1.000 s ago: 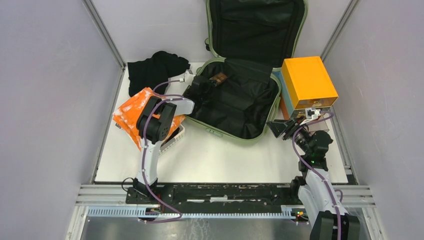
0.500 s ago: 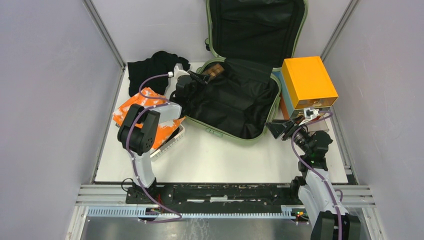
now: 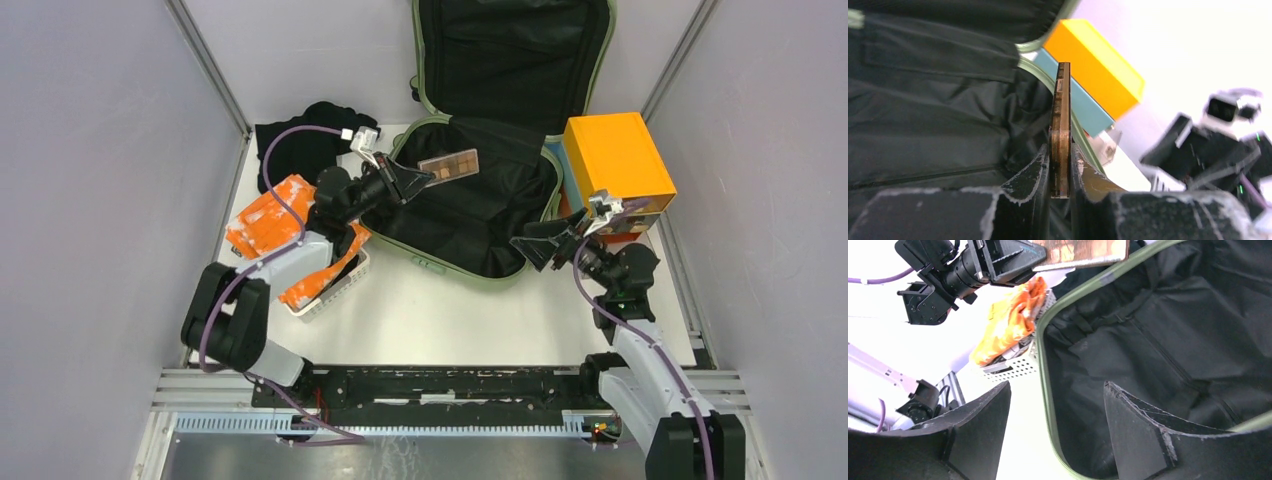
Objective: Open, take out, and arrange the luggage
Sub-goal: Pick up the personal item from the luggage.
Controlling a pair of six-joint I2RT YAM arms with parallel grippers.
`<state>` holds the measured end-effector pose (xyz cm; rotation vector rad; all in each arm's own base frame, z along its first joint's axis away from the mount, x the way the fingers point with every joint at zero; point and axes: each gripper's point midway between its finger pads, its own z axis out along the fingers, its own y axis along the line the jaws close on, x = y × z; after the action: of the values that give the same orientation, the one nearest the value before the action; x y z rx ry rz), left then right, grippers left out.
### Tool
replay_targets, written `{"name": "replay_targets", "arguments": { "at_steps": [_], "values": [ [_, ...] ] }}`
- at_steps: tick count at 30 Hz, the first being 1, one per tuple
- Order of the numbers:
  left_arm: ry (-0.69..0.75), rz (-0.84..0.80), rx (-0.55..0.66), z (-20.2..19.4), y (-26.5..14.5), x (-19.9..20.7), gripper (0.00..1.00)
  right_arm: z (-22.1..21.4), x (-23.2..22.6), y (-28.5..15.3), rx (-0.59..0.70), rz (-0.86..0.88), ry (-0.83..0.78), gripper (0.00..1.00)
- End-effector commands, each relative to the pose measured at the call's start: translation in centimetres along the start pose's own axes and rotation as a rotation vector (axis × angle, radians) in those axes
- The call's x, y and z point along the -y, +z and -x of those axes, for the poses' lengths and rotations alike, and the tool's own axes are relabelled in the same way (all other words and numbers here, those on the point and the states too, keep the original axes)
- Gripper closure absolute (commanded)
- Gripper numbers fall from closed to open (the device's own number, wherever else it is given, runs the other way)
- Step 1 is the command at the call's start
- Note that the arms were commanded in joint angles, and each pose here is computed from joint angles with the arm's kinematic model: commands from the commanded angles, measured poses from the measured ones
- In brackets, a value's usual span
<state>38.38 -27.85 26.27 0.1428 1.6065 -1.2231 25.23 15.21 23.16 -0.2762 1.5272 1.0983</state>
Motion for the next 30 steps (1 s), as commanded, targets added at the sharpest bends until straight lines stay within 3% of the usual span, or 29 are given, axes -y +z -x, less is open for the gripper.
{"name": "replay_targets", "arguments": {
  "at_steps": [1, 13, 24, 30],
  "values": [
    [0.285, -0.270, -0.122, -1.2, -3.6, 5.8, 0.98, 3.3, -3.2, 1.6, 0.027, 0.119, -0.147, 0.24],
    [0.374, -0.400, -0.315, -3.1, -9.9, 10.5, 0.98, 4.2, -6.7, 4.6, -0.036, 0.273, -0.173, 0.08],
    [0.359, -0.516, -0.430, -4.3, -11.8, 12.3, 0.98, 0.6, -10.0, 7.0, -0.163, 0.402, -0.171, 0.12],
    [0.355, -0.559, -0.478, -4.5, -12.2, 12.8, 0.98, -0.7, -10.8, 7.2, -0.206, 0.434, -0.192, 0.19]
  ]
}}
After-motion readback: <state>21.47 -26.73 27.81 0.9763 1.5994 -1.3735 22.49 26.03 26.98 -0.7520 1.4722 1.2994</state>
